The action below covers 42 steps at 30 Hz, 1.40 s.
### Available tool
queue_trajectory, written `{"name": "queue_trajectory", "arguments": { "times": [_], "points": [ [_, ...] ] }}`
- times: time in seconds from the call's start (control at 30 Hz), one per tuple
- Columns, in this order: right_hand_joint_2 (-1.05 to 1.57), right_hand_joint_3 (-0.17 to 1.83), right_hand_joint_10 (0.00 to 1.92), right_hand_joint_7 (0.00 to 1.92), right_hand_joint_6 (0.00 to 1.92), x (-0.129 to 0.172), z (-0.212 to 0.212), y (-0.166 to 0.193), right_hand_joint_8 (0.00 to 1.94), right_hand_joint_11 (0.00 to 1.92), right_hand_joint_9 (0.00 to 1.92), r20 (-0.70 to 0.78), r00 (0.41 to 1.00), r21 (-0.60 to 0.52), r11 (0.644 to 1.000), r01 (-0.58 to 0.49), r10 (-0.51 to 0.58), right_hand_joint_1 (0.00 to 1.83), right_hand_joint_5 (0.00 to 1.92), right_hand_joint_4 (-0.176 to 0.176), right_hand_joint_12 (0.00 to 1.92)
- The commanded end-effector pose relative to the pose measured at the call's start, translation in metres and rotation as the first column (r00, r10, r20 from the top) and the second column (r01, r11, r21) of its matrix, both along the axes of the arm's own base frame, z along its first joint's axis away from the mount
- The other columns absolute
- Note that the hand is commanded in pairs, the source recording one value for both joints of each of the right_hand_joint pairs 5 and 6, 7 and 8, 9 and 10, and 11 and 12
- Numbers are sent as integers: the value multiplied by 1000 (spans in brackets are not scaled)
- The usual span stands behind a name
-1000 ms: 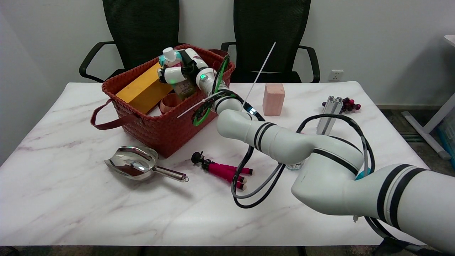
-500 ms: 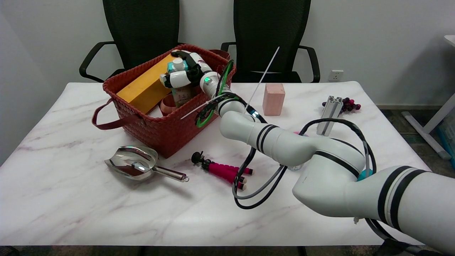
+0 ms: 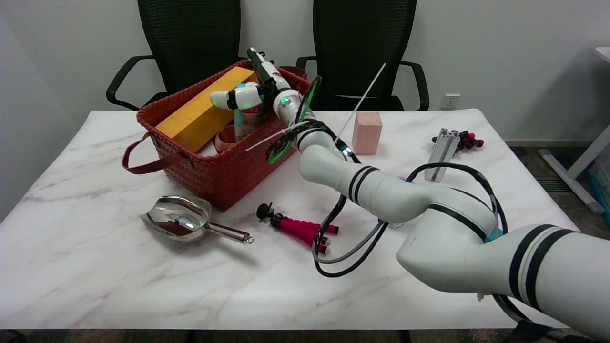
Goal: Place the blue drink carton into the brown storage basket.
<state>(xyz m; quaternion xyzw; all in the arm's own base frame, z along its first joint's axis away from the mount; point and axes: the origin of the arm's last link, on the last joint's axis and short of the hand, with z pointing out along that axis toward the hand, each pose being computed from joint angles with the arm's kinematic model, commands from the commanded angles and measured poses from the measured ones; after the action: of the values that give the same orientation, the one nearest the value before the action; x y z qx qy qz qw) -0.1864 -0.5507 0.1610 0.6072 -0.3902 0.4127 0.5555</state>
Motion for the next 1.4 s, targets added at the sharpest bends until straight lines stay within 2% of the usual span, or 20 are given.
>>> {"name": "queue_trajectory", "arguments": {
  "times": [0.03, 0.23, 0.43, 0.57, 0.7, 0.83, 0.97, 1.1, 1.4],
  "points": [
    [70, 866, 0, 99, 0, 41, 24, 6, 99, 0, 0, 50, 977, -99, 975, -201, 206, 1120, 0, 0, 0],
    [136, 823, 0, 91, 0, 59, 39, 12, 91, 0, 0, -17, 961, -139, 951, -275, 276, 1116, 0, 0, 0],
    [229, 781, 0, 93, 0, 68, 51, 22, 93, 0, 0, -24, 944, -177, 928, -329, 330, 1111, 0, 0, 0],
    [271, 792, 0, 99, 0, 75, 62, 35, 99, 0, 0, -53, 920, -222, 893, -391, 389, 1112, 0, 0, 0],
    [299, 798, 19, 101, 0, 81, 75, 50, 101, 0, 19, -77, 912, -266, 873, -408, 403, 1115, 0, 0, 0],
    [299, 820, 37, 103, 0, 76, 88, 67, 103, 0, 37, -97, 912, -309, 859, -407, 397, 1117, 0, 0, 0],
    [315, 825, 51, 110, 0, 69, 99, 90, 110, 0, 51, -117, 898, -370, 821, -435, 424, 1116, 0, 0, 0],
    [365, 841, 70, 117, 0, 63, 105, 113, 117, 0, 70, -139, 890, -399, 798, -453, 435, 1116, 0, 0, 0],
    [398, 891, 96, 139, 0, 45, 111, 160, 139, 0, 96, -189, 896, -447, 777, -444, 403, 1121, 0, 0, 0]
  ]
}}
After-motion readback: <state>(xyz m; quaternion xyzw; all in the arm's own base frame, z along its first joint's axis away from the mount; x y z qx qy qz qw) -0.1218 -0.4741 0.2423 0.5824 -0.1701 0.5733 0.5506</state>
